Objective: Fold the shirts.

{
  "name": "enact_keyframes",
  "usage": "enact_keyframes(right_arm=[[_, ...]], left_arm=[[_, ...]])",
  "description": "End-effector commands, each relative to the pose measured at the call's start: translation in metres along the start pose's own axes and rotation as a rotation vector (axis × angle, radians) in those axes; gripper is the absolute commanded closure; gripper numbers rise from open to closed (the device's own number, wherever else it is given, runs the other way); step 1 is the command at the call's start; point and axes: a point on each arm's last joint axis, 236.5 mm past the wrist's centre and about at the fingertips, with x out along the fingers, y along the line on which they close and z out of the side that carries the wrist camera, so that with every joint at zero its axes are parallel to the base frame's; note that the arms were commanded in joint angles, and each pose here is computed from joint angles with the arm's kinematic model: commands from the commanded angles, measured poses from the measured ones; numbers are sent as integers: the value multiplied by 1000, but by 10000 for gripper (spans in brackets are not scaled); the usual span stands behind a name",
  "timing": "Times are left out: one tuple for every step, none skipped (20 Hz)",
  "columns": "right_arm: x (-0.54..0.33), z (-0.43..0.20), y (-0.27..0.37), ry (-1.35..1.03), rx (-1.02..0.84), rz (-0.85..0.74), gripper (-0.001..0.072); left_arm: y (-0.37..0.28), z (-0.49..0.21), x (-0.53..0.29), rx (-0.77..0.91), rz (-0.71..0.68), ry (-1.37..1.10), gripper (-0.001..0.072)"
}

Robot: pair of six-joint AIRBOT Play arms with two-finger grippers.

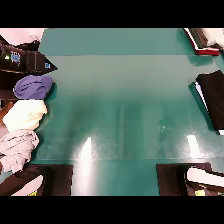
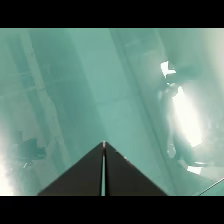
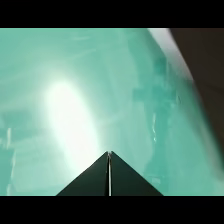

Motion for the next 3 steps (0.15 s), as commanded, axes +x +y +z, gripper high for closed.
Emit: enact_keyframes(right_arm=[[-3, -10, 82, -6, -181, 106, 695], [-2, -12, 96, -15, -212, 122, 695], [-2, -16, 110, -12, -243, 137, 695]], left_arm=[[0, 0, 0, -1, 1, -1, 684], [0, 0, 0, 0, 1, -1, 684], [0, 0, 0, -1, 1, 0, 684]])
